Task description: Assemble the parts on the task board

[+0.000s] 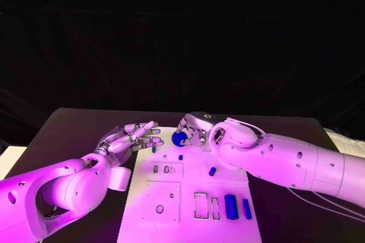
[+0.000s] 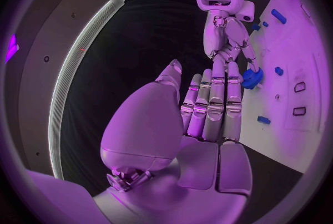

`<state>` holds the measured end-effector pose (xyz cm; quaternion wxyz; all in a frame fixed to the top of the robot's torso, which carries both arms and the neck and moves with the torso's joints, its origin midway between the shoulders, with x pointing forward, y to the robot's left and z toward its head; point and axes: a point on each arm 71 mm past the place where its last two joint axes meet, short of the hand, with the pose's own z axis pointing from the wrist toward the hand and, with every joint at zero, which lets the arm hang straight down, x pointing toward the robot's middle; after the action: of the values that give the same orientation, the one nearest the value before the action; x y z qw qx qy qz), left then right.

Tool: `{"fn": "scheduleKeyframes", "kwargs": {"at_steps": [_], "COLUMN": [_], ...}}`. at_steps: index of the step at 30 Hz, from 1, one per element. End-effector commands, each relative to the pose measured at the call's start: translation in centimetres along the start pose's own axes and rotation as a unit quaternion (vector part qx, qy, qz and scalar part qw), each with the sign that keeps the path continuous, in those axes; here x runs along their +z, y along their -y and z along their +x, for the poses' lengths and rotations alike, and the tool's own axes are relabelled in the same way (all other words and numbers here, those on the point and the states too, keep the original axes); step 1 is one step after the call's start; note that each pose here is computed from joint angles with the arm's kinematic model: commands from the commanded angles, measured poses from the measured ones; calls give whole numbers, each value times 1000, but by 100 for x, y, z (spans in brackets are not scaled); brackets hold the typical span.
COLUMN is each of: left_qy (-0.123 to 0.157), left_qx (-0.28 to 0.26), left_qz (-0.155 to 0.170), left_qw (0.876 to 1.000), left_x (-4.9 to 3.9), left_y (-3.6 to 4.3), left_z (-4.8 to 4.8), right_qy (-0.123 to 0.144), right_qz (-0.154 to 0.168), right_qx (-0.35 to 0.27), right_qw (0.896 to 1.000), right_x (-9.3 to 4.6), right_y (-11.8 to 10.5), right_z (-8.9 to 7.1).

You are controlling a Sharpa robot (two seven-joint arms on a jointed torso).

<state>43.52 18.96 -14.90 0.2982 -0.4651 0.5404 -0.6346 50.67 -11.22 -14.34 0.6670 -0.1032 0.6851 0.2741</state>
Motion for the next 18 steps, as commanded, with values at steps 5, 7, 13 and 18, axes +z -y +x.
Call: {"fn": "scheduleKeyframes", "kwargs": {"at_steps": [5, 7, 13, 18], "left_qy": [-13, -13, -15, -15], "left_qx": [-5, -5, -6, -6], "left_qz": [2, 2, 1, 1], "left_qw": [1000, 1000, 1000, 1000], "left_x": [8, 8, 11, 17], "left_y": [6, 7, 5, 3], "left_z": [35, 37, 43, 43], "right_qy": [-14, -19, -31, -32], "right_qz": [-5, -1, 5, 11], "right_qx": [-18, -23, -34, -44], "right_qw": [1000, 1000, 999, 998], "right_x": [65, 82, 122, 140], "right_y": [-65, -60, -62, -57], "right_z": [94, 110, 152, 177]}}
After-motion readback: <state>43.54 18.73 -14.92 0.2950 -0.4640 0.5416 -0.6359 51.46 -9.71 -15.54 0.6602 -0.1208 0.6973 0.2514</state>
